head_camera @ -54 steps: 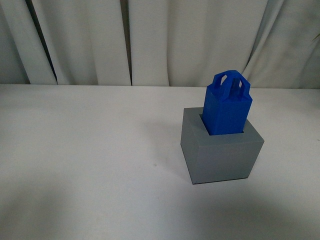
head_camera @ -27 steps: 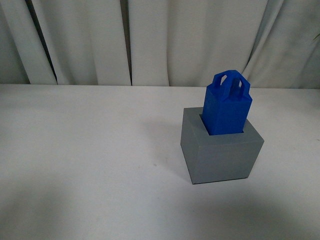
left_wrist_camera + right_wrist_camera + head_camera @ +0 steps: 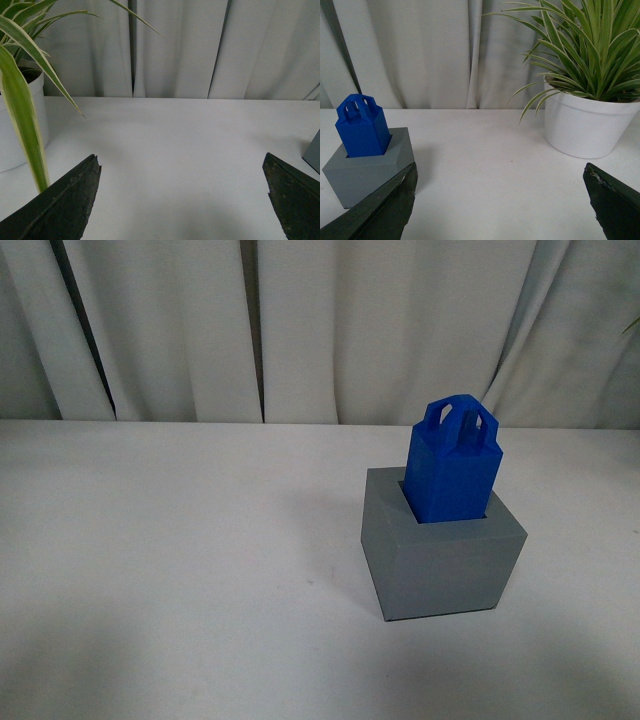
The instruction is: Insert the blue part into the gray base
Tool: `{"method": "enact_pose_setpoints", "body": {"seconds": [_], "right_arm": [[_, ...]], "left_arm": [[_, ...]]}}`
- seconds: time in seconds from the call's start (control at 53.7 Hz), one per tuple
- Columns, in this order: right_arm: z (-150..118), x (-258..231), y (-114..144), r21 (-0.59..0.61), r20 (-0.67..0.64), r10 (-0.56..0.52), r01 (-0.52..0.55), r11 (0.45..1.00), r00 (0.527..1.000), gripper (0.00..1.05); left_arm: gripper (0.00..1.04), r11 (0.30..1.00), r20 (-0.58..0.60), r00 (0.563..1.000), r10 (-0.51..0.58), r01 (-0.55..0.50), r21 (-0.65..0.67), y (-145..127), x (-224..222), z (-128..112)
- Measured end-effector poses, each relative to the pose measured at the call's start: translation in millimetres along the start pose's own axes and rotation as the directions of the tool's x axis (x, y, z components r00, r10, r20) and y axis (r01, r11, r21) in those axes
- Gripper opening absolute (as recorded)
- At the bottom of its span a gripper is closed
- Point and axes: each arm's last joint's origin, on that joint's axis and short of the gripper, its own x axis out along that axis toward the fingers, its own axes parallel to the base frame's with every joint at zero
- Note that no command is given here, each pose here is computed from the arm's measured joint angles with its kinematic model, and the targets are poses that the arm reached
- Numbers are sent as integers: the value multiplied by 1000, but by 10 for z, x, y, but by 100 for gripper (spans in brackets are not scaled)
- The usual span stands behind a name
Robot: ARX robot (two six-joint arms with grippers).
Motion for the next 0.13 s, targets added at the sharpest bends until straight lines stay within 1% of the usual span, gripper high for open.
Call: {"method": "enact_pose_setpoints", "body": {"seconds": [0.13], "right_arm": [[0, 0, 0, 0, 0, 0, 0, 1000, 1000, 97]], "left_arm": [[99, 1000, 0, 1000, 0, 0, 0, 0, 0, 0]]}}
